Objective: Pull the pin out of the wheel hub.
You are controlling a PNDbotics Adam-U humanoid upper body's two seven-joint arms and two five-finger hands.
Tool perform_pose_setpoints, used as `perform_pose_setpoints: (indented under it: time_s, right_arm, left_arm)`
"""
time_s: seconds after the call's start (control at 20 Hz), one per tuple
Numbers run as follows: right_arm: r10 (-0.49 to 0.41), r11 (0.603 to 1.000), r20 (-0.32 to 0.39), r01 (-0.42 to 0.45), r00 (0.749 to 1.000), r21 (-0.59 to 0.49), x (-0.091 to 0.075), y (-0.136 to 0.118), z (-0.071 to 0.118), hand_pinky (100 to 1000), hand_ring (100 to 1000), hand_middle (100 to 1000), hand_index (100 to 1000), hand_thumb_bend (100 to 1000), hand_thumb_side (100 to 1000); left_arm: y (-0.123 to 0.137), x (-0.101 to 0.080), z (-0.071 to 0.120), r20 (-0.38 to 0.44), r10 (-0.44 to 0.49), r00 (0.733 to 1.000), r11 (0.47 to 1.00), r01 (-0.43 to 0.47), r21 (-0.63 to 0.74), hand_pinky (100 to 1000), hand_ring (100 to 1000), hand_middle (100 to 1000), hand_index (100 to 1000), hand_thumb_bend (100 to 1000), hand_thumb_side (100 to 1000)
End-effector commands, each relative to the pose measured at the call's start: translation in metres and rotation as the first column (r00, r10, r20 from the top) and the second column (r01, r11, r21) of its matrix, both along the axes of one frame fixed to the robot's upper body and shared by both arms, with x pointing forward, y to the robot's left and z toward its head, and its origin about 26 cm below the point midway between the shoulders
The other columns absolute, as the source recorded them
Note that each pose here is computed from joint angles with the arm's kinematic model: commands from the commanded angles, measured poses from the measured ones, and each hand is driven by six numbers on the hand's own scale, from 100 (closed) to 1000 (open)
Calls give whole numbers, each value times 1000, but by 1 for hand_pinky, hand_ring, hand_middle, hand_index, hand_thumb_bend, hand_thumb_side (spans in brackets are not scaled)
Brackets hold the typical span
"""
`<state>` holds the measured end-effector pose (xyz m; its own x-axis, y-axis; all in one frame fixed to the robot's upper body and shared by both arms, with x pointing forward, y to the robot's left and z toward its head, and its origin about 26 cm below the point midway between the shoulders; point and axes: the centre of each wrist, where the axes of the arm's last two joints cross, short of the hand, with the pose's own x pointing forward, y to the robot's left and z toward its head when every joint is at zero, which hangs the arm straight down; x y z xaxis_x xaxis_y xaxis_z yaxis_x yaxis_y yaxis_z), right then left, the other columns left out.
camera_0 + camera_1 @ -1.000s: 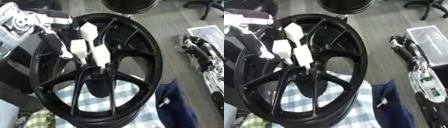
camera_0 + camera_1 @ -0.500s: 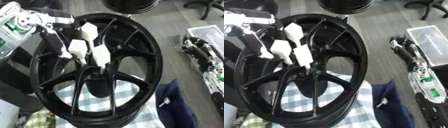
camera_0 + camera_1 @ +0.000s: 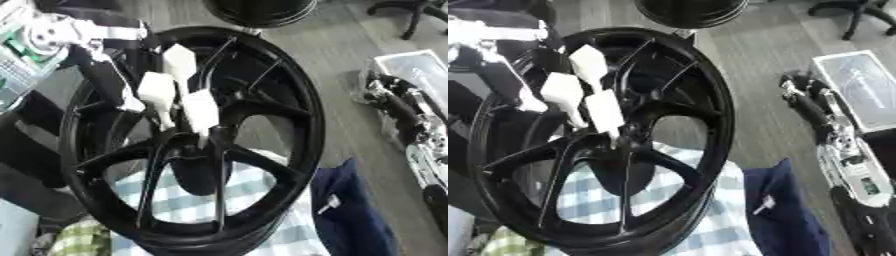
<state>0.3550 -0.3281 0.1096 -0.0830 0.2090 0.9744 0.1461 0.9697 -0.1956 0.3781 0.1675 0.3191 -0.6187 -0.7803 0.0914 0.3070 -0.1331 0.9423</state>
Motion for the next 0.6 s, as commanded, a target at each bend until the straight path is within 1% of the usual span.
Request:
perform_pose_setpoints:
  time_s: [0.05, 0.2, 0.35, 0.45, 0.6]
  right_arm:
    - [-6, 1000, 21, 7, 1000, -24, 1, -5, 9, 832, 747, 702, 795, 173, 483]
    - [-6, 1000, 21, 6, 1000, -24, 1, -5, 9, 832, 747, 702, 795, 172, 484]
    - [-9, 1000, 24, 9, 1000, -26, 1, -6, 9, 832, 747, 702, 795, 172, 483]
    - [-12, 1000, 27, 13, 1000, -27, 0, -7, 10, 832, 747, 702, 795, 172, 483]
    - [-23, 999, 33, 24, 999, -29, 0, -10, 12, 832, 747, 702, 795, 171, 482]
  left_arm:
    - [13, -10, 26, 82, 13, 997, 999, -10, -38, 704, 603, 555, 432, 435, 116]
    - [22, -21, 37, 127, 16, 992, 996, -5, -90, 704, 599, 551, 429, 445, 119]
    - [37, -33, 49, 175, 37, 984, 988, -9, -156, 704, 594, 548, 428, 457, 122]
    - [52, -41, 53, 200, 72, 977, 980, -32, -196, 704, 591, 552, 427, 464, 122]
    - [81, -52, 58, 235, 160, 959, 963, -99, -251, 704, 588, 553, 425, 473, 123]
